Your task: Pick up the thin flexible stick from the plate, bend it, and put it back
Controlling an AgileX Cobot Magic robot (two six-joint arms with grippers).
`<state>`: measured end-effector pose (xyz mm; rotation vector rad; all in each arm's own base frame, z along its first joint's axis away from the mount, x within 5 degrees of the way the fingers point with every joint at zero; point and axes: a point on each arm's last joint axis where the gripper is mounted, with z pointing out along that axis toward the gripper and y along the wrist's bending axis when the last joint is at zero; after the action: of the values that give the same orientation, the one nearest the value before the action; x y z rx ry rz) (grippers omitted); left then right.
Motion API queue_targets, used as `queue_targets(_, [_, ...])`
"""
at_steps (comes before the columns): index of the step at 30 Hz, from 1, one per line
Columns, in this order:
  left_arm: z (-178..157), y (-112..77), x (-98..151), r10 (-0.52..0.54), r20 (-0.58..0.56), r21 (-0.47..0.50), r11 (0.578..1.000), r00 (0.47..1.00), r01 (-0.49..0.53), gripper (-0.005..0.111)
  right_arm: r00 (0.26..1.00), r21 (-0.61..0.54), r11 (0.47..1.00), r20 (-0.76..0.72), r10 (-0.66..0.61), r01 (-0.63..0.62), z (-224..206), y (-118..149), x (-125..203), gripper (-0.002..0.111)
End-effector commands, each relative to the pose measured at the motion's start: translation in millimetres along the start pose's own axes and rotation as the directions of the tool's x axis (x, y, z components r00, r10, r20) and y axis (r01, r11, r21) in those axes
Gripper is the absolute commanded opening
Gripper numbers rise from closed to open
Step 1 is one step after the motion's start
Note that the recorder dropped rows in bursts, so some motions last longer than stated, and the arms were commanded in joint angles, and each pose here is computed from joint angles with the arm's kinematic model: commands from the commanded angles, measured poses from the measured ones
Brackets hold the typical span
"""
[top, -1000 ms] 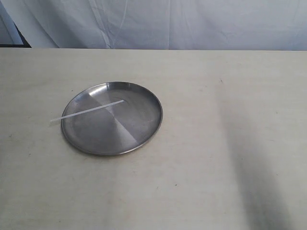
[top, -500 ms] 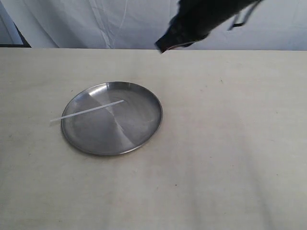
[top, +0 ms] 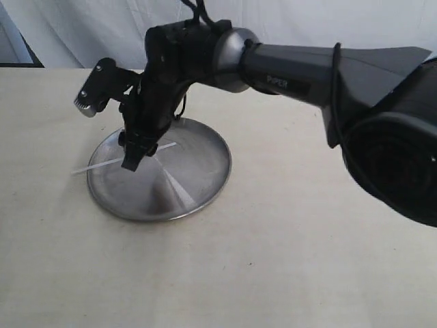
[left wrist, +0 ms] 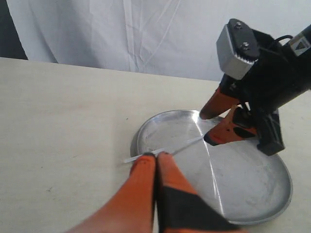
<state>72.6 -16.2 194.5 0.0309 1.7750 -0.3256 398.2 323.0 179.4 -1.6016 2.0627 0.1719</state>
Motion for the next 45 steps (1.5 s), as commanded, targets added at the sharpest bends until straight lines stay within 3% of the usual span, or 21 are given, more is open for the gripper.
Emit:
queue_targets(1, [-0.4, 0.0, 0.9, 0.002, 0.002, 0.004, 1.0, 1.0, -0.002, 0.0, 0.998, 0.067, 0.997, 0.061, -0.035, 0.031, 16.4, -1.1, -4.8, 0.053])
queue_targets(20, [-0.4, 0.0, 0.9, 0.002, 0.002, 0.004, 1.0, 1.0, -0.002, 0.0, 0.999, 0.033, 0.999, 0.031, -0.023, 0.022, 60.2, 6.4, 13.3, 0.051])
queue_targets(30, [-0.4, 0.0, 0.9, 0.002, 0.002, 0.004, 1.0, 1.0, -0.002, 0.0, 1.0, 0.018, 1.0, 0.012, 0.002, -0.002, 69.3, 9.0, 18.6, 0.003])
queue_targets(38, [-0.4, 0.0, 0.9, 0.002, 0.002, 0.004, 1.0, 1.0, -0.002, 0.0, 1.0, 0.01, 1.0, 0.009, 0.014, -0.014, 59.5, 8.3, 15.0, -0.001])
queue_targets(45, [-0.4, 0.0, 0.9, 0.002, 0.002, 0.004, 1.0, 1.0, -0.002, 0.0, 0.979, 0.154, 0.988, 0.201, -0.014, -0.017, 26.0, -0.9, -19.0, -0.001])
